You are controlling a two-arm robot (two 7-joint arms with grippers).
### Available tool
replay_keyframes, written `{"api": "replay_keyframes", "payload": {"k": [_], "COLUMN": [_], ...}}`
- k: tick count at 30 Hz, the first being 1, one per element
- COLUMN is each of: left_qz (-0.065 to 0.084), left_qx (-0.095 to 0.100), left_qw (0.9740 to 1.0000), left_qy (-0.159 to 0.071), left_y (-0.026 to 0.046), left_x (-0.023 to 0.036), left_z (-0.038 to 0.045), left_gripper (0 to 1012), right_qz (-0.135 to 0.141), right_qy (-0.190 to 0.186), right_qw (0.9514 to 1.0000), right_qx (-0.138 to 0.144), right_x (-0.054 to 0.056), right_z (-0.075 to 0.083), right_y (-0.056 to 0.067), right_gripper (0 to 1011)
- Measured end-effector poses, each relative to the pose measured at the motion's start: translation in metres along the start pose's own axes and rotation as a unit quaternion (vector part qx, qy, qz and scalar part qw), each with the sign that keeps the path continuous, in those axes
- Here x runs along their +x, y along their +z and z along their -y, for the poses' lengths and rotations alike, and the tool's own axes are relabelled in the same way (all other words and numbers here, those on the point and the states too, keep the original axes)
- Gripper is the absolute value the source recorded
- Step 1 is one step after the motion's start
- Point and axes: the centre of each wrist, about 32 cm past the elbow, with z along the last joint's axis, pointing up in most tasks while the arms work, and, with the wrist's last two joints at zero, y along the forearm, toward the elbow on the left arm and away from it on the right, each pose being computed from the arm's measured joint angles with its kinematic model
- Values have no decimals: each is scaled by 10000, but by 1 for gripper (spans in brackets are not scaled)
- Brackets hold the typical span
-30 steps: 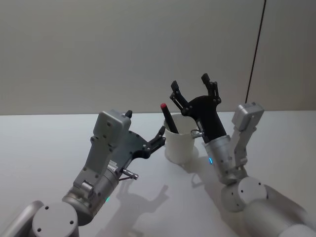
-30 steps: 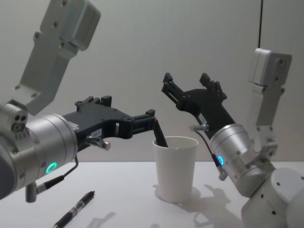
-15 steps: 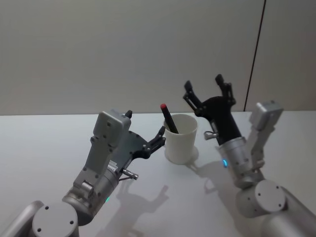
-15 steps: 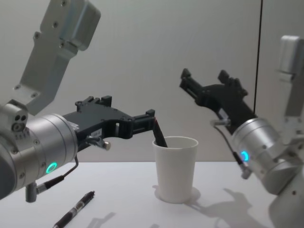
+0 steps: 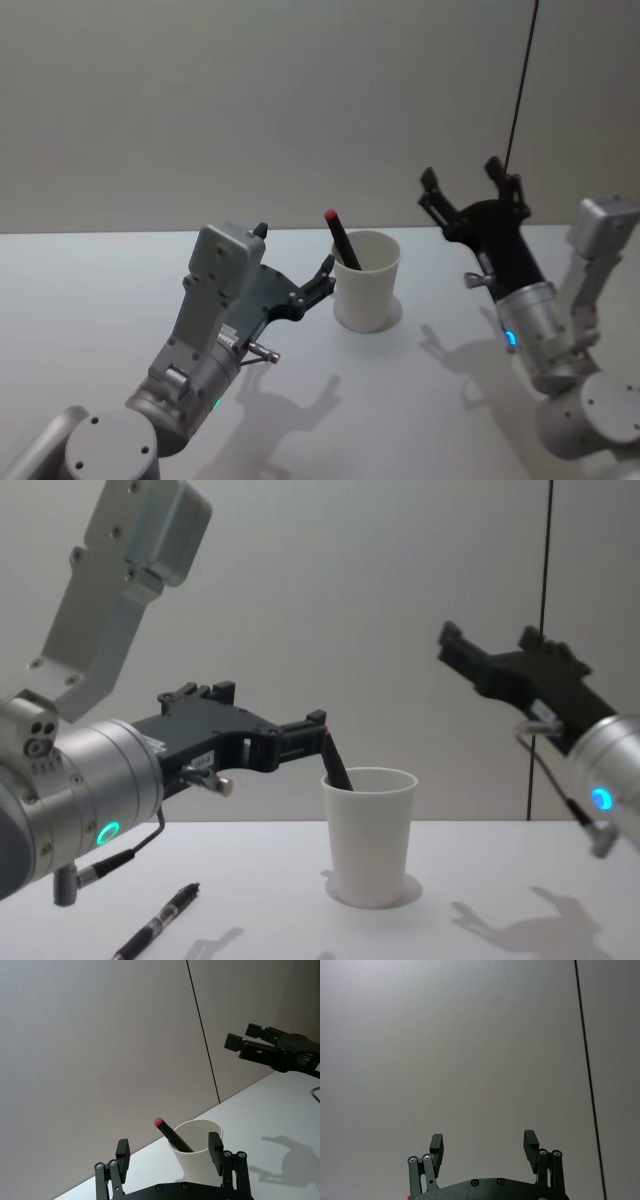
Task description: Place the pen into the pen holder.
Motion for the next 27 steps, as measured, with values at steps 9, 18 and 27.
{"api": "replay_keyframes", "payload": {"k": [9, 18, 27], "left_qz": [0, 0, 0], "left_qx": [0, 0, 0], "left_qw": [10000, 10000, 10000], "left_qy": [0, 0, 0], "left_y": [0, 0, 0], "left_x": [0, 0, 0], "left_z": [0, 0, 0], "left_gripper": [1003, 1003, 1003], "right_qz": [-19, 14, 8], "right_qy": [-140, -227, -294], "right_qw": [9992, 9970, 9932], "right_qx": [-367, -743, -1127], "right_x": [179, 335, 478], "right_z": [208, 396, 551], "right_y": [240, 479, 684], "right_gripper": [1002, 1002, 1002]}}
